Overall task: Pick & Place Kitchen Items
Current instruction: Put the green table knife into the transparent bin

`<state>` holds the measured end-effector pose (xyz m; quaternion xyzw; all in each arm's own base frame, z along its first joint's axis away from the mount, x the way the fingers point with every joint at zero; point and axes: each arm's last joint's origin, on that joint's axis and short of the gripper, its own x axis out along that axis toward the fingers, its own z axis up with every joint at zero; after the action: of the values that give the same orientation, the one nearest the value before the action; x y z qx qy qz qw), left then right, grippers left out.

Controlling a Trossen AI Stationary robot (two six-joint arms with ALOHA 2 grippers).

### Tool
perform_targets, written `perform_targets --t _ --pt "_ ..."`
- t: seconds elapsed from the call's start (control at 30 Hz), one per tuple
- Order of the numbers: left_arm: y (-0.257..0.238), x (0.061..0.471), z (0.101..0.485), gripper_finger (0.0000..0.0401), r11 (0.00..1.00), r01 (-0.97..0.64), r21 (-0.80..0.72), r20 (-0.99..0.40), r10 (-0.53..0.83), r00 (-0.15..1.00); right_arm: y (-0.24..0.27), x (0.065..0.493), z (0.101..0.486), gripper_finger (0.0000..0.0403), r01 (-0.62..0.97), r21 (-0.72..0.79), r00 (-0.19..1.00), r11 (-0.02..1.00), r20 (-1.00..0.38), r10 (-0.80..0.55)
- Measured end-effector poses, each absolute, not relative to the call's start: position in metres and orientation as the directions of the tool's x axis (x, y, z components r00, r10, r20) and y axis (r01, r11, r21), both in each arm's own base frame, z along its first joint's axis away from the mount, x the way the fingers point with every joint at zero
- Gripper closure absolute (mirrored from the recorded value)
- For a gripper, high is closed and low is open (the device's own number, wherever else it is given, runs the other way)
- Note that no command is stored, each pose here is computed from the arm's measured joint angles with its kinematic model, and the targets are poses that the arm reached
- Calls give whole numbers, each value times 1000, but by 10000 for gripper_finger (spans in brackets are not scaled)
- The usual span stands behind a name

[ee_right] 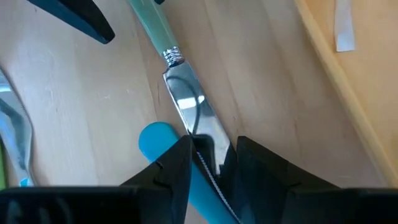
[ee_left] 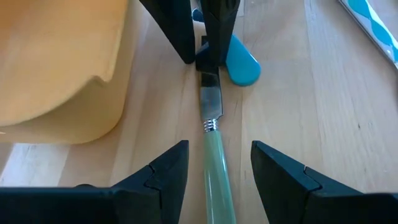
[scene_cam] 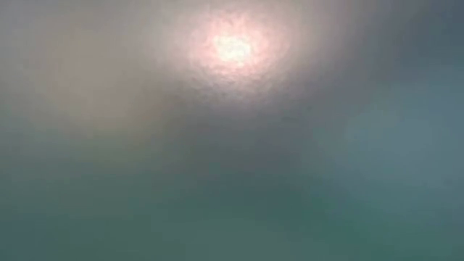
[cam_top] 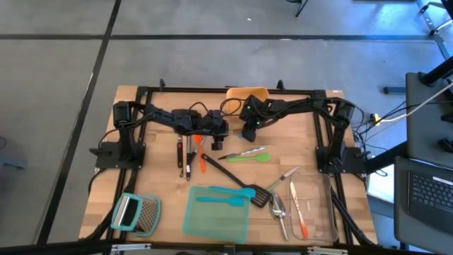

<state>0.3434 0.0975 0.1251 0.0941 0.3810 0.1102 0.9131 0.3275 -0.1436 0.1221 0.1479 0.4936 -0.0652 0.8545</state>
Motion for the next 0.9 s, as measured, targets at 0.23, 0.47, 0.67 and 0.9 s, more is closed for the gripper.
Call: perform_targets --t 0.23,0.47,0.67,0.9 --pt "97 344 125 233 966 -122 228 -676 248 694 -143 328 123 272 273 135 491 953 -871 -17" --pt "97 344 125 233 966 -123 226 -676 246 694 -143 332 131 272 251 112 484 961 -875 -25" --pt "96 344 125 233 970 -120 213 -677 235 698 -132 338 134 272 202 67 463 977 -885 -35" --pt "96 344 125 233 972 -114 207 -680 226 697 -122 341 135 272 140 2 448 990 -892 -62"
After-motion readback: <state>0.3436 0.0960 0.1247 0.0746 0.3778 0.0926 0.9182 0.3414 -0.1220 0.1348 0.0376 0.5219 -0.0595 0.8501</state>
